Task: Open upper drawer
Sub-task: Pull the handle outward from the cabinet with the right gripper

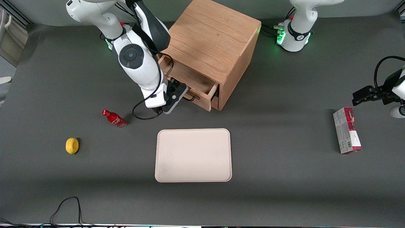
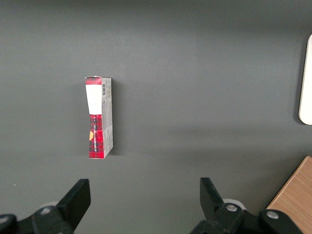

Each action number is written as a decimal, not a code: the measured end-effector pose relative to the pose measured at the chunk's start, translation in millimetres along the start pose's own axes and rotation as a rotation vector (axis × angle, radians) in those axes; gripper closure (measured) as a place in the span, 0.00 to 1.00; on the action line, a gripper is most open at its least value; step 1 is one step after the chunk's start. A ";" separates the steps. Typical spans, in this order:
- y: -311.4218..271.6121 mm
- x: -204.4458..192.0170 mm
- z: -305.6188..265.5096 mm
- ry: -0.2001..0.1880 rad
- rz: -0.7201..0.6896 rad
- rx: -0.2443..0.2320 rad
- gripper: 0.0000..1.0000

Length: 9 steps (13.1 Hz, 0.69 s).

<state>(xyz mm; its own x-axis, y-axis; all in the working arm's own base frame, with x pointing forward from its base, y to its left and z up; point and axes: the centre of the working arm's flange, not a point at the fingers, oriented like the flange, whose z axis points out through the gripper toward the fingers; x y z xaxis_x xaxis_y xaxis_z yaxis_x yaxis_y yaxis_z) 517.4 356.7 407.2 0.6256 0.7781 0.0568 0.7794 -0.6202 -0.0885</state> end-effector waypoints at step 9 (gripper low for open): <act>54.9 10.1 2.8 -0.029 0.047 -0.023 0.00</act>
<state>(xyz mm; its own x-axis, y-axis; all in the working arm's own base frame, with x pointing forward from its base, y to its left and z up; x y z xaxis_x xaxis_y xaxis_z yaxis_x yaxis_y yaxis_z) 566.4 330.7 400.1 0.6609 0.7501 0.0239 0.7497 -0.6584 -0.0675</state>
